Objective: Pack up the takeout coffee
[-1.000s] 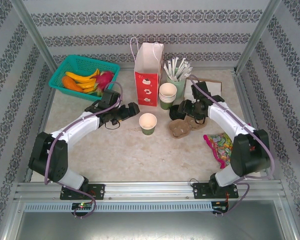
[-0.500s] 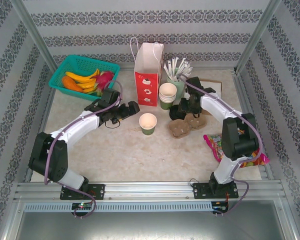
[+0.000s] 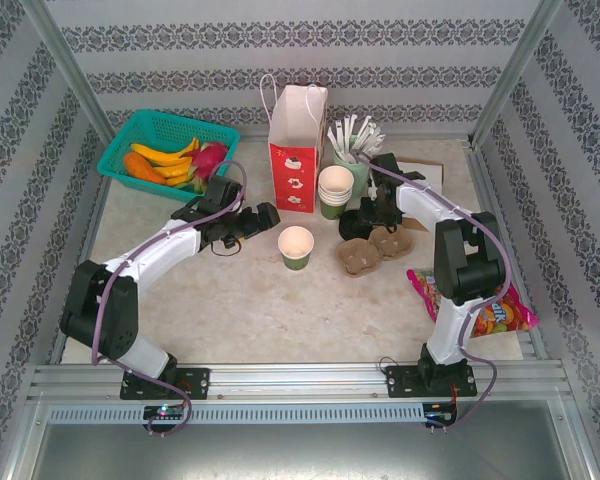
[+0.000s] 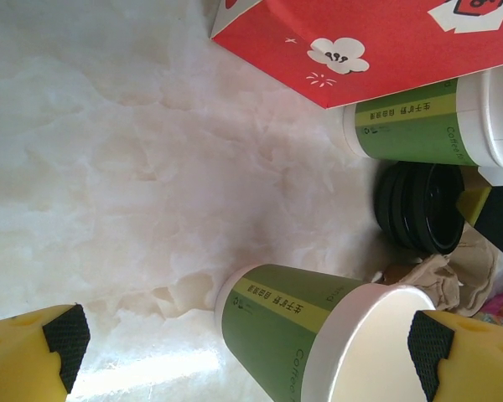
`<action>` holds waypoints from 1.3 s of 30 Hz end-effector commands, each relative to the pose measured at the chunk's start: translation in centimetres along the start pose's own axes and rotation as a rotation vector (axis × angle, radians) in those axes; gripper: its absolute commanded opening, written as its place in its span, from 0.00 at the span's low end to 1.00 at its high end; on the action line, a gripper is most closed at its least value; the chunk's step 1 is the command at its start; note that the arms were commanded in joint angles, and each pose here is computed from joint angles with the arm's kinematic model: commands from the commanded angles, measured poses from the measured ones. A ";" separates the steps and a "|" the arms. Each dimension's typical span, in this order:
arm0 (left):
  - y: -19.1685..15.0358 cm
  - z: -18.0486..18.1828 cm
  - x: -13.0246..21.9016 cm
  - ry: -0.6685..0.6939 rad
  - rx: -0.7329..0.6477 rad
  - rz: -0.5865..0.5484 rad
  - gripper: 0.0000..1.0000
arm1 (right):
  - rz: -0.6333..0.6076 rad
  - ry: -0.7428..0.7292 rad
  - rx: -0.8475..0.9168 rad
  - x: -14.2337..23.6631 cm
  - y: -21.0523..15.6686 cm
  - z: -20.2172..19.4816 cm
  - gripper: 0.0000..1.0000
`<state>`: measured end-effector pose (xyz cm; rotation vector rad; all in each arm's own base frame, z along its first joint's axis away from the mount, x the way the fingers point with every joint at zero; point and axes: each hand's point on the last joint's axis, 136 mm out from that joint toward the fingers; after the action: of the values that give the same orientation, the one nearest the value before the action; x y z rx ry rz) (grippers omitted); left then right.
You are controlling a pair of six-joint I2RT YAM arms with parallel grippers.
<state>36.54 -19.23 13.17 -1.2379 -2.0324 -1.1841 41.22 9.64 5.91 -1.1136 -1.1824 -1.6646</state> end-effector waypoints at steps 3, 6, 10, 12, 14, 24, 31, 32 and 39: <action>0.3 0.2 -0.1 0.023 0.004 0.014 1.00 | 0.020 0.015 0.014 -0.7 0.3 0.2 0.36; 0.2 0.3 -0.2 0.024 0.005 0.019 1.00 | 0.022 0.008 0.018 -1.0 0.4 0.1 0.34; 0.2 0.3 -0.3 0.025 0.009 0.021 1.00 | 0.004 -0.002 0.027 -0.7 0.6 0.0 0.26; 0.2 0.3 -0.4 0.022 0.009 0.021 1.00 | -0.017 -0.012 0.029 0.0 0.9 -0.2 0.23; 0.2 0.1 -0.3 0.015 0.007 0.020 1.00 | -0.043 -0.023 0.035 0.6 1.0 -0.4 0.20; 0.8 -1.0 0.1 -0.043 -0.028 -0.014 1.00 | -0.195 -0.085 0.092 3.7 1.3 -1.3 0.12; 1.0 -1.6 0.7 -0.070 -0.054 -0.040 1.00 | -0.277 -0.116 0.113 4.8 1.5 -1.0 0.12; 1.0 -1.7 0.8 -0.072 -0.055 -0.043 1.00 | -0.274 -0.107 0.112 4.8 1.5 -0.9 0.12; 0.8 -2.1 1.4 -0.089 -0.083 -0.057 1.00 | -0.253 -0.031 0.085 3.6 1.1 0.4 0.12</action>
<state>36.50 -19.79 14.18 -1.2797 -2.0656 -1.2120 41.21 8.72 9.84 -1.0041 -1.4746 -1.7388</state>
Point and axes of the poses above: each hand's point on the last joint's axis, 136 mm out from that joint toward the fingers, its own x axis back along the fingers, its own z axis along the line the jaws close on, y = z × x, and after that the axes turned 11 degrees about -x, right-handed
